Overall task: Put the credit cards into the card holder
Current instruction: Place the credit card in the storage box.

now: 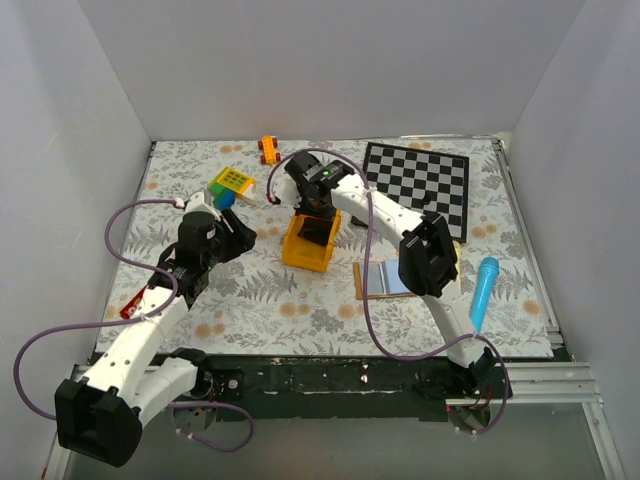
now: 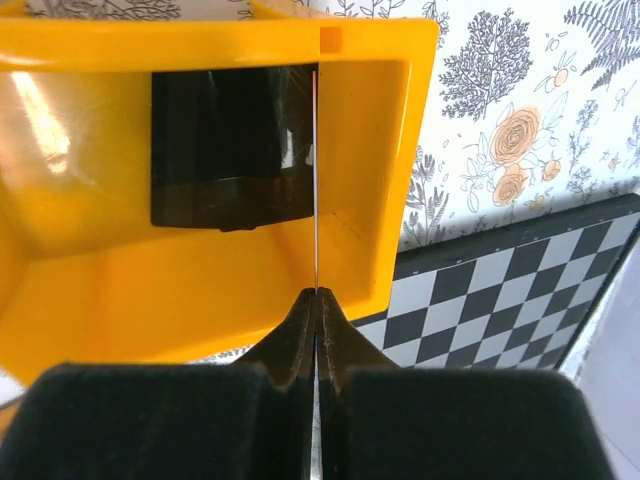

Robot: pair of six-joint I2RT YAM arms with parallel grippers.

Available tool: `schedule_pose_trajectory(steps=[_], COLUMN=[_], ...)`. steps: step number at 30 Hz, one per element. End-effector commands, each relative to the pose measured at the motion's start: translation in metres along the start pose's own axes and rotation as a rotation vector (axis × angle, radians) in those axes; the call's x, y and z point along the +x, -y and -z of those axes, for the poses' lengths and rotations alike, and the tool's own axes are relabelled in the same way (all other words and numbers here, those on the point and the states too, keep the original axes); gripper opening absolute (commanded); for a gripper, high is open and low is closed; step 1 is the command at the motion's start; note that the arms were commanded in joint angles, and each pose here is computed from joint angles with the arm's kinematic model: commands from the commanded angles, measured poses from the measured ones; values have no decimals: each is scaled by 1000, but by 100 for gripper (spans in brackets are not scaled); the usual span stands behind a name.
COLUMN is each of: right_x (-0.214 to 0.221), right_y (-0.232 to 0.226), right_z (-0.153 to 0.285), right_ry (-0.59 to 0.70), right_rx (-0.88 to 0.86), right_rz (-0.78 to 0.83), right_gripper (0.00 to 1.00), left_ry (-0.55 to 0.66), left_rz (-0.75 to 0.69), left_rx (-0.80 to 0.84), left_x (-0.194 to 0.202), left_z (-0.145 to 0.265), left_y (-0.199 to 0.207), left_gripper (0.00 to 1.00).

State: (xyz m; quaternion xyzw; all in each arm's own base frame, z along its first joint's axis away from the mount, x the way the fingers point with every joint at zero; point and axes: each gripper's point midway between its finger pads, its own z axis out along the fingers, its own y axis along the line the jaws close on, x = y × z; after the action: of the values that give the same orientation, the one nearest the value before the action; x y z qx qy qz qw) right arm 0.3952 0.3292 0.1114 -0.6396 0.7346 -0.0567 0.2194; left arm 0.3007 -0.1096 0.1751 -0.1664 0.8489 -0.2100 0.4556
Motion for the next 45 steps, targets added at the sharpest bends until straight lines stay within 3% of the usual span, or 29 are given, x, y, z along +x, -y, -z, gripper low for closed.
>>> schedule_pose_trajectory(steps=[1,4,9,12,13,19,21,26,36,45], right_x=[5,5,-1,-11,-16,-40,-42,-48,-59,-95], right_y=[11,13,6,-1,-3,-9,-9,-9,2,-13], right_z=[-11,-17,-16,-6,1,24,23,4,-27,-15], right_ry=[-96,-120,-104,-39,-7,146,173,297,326,451], right_rx=[81,115,104,63,49,7,-3,-92,-93,-238], right_rz=[50,57,40,-10,-25,-94,-130,-258,-276,-305], right_gripper=[1,4,33,54,56,58,50,50,50,50], left_ry=[46,48,43,41,41,35,34,35,28,3], left_rz=[-15,-17,-16,-13,-11,-8,-7,-8,2,10], left_rx=[11,6,4,7,7,17,18,10,19,30], left_x=[-17,-16,-14,-13,-13,-11,-11,-11,-13,-8], left_z=[11,11,9,8,8,5,4,4,-6,-11], left_y=[4,2,-2,-2,-3,-2,-2,-4,-3,-2], left_gripper=[54,54,54,55,55,55,55,55,56,56])
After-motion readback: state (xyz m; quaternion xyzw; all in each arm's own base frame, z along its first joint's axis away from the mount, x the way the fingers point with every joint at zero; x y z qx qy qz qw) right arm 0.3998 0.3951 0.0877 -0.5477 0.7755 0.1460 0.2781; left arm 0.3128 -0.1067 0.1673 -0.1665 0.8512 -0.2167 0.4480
